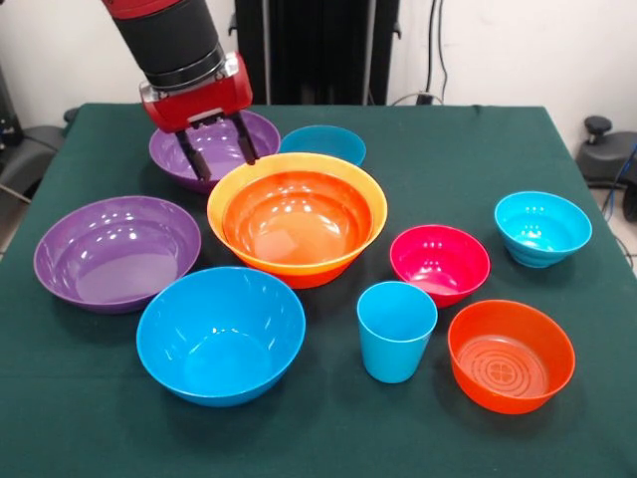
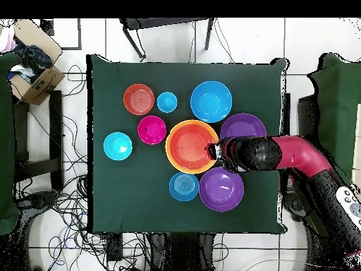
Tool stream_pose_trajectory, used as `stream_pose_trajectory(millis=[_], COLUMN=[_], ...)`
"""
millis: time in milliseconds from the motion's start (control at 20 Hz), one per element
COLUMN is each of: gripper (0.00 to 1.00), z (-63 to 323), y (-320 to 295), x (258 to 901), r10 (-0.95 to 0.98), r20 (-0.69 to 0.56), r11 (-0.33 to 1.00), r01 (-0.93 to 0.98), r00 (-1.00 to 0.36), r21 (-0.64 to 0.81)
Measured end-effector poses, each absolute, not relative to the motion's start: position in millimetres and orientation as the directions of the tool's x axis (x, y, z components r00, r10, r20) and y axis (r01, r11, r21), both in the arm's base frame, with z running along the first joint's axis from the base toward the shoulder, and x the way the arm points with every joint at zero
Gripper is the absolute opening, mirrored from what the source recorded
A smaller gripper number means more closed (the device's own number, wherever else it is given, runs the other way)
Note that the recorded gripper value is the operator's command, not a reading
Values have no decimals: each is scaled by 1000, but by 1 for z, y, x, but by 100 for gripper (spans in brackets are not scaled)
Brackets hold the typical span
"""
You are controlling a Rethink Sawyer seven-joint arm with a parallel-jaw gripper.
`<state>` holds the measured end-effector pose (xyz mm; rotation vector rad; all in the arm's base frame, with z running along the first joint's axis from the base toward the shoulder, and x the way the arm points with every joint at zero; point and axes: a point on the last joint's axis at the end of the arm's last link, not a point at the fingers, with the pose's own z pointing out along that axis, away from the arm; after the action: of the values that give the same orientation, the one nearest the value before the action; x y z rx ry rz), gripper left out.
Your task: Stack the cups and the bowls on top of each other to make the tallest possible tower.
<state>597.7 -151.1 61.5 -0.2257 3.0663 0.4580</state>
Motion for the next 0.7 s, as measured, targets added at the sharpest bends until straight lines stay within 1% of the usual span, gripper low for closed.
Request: stream_pose_trajectory(millis=[450,700], gripper=[100,100], z=[69,74], y=[-164,-187], x=[606,614], r10=[-165,-294], r20=[-42,-49], r11=[950,928], r01=[-170,-297], r00=[-985,-955], r21=[261,224])
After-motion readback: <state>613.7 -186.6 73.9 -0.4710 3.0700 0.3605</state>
